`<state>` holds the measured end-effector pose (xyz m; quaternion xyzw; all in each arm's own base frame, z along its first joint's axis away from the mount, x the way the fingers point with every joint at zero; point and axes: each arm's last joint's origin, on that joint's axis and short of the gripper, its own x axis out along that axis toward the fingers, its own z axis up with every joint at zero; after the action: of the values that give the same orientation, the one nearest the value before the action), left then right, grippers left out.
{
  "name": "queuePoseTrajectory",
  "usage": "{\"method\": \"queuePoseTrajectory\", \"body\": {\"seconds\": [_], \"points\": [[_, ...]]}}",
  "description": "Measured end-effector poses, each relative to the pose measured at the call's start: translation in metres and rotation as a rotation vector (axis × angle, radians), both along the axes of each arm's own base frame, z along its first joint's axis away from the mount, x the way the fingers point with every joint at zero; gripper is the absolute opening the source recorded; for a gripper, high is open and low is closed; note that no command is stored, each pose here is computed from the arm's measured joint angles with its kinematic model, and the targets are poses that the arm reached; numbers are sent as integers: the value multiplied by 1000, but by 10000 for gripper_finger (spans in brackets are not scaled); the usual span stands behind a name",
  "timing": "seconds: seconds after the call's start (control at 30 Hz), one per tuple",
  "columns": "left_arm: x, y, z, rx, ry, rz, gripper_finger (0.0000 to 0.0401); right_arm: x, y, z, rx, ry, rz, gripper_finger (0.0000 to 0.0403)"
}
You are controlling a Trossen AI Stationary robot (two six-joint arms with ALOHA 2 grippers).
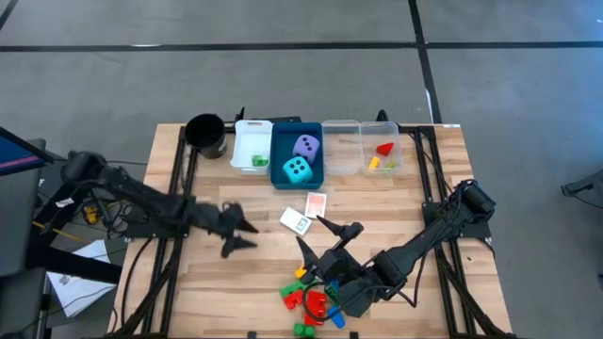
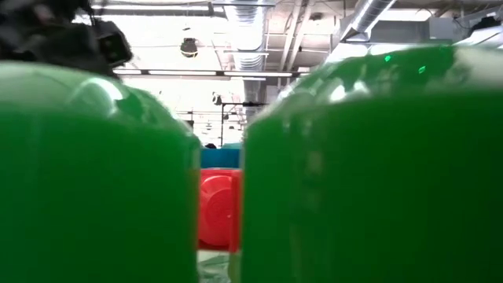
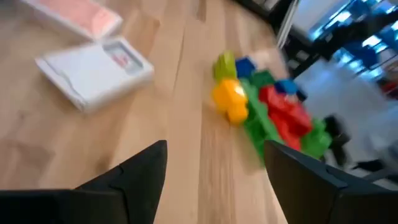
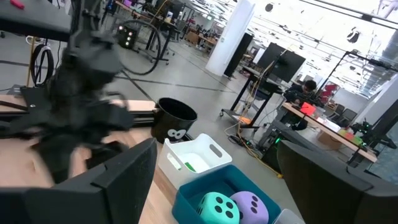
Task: Pick & Place Toys
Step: Put the large green game piece into the white bin
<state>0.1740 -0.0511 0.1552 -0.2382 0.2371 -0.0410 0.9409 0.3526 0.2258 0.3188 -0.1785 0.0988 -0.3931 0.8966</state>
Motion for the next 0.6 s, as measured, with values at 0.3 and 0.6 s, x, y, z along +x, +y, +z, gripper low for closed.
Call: {"method": "queuePoseTrajectory", "body": {"seconds": [0.3, 0.6], "points": [[-9, -69, -12, 141, -115, 35, 260, 0, 0, 0, 0, 0, 1, 327], [14, -122, -29, 286, -61, -25, 260, 0, 0, 0, 0, 0, 0, 327]]}}
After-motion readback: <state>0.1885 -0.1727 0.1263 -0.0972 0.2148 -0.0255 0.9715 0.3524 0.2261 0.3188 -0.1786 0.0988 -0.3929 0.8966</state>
